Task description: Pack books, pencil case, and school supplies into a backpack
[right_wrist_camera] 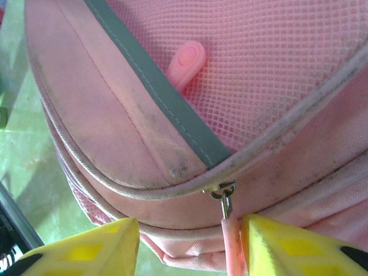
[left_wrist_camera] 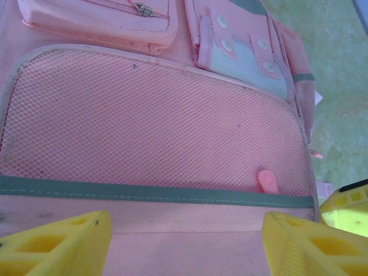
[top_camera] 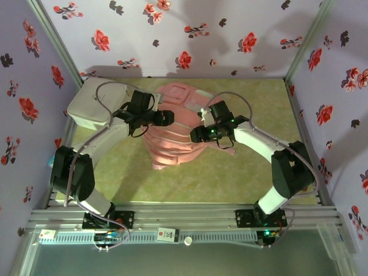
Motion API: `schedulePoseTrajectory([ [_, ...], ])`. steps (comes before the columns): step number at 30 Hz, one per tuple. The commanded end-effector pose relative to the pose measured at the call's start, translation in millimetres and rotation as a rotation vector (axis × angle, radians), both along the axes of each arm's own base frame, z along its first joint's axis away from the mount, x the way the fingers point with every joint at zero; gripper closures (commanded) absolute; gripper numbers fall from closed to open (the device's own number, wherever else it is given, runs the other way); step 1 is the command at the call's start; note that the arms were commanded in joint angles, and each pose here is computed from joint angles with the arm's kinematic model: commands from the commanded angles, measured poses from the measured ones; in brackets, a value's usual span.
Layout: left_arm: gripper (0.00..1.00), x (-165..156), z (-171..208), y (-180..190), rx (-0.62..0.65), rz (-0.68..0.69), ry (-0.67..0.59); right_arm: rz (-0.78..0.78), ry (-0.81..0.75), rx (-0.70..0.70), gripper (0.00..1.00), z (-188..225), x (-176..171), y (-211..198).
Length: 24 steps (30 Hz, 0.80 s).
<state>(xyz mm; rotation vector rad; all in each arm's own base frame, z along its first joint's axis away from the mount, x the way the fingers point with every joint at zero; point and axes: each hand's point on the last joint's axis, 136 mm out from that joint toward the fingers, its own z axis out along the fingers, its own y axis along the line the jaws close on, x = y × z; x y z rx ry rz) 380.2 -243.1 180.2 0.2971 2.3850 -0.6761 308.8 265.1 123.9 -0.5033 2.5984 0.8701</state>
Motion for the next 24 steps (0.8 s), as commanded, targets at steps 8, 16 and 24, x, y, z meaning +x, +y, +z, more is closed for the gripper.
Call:
schedulePoseTrajectory([
  [8,0.29,13,15,0,-0.026,0.034,-0.028,0.008,-0.083,-0.158,0.65,-6,6,-16],
  [16,0.29,22,18,-22,-0.104,0.018,-0.006,0.042,-0.078,-0.132,0.93,-3,-3,-9],
  [24,0.35,41,-6,-66,-0.171,0.039,0.09,0.042,-0.136,-0.096,1.0,6,-8,-9],
])
